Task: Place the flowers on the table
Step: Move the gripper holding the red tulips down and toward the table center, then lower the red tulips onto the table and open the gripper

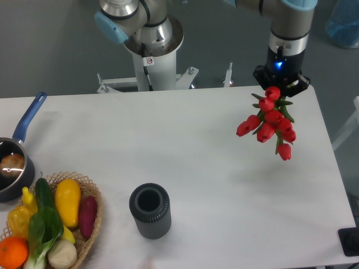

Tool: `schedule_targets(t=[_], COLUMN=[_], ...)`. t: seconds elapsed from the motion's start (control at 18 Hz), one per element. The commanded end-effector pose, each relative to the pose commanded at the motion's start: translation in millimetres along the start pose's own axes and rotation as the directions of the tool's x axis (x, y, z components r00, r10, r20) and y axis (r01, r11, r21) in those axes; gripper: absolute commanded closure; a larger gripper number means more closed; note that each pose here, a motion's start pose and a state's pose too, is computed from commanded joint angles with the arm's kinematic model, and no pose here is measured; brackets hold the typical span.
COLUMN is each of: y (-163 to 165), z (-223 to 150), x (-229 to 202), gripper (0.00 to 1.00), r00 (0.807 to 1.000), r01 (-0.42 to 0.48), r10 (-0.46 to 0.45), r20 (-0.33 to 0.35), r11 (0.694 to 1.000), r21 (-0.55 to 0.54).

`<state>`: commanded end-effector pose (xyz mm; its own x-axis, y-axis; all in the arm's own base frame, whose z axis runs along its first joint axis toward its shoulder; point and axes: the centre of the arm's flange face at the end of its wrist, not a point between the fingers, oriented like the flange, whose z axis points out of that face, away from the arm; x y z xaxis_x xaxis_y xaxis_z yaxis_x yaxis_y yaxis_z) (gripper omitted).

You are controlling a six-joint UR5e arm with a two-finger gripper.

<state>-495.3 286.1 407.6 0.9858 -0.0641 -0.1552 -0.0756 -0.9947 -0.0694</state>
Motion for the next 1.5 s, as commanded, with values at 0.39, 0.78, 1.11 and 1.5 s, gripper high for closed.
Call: schedule_targets(t=[0.39,0.78,1.11,1.5], y=[-1.2,-56.2,-63.5,-60.5], z=[0.5,38.1,55.2,44.3], x=[1.5,27.5,49.5,39.2], gripper=[0.98,0.95,0.0,0.0], r00=[1.0,0.997,0.993,0.998], r01=[-0.003,0.026,0.0,-0.009], r10=[0.003,-0.027,-0.003,0.007], r20=[-0.01,-0.079,-0.117,-0.068], r11=[1.0,1.0,1.0,1.0], r21=[-0.003,-0.011,-0.023,-0.02])
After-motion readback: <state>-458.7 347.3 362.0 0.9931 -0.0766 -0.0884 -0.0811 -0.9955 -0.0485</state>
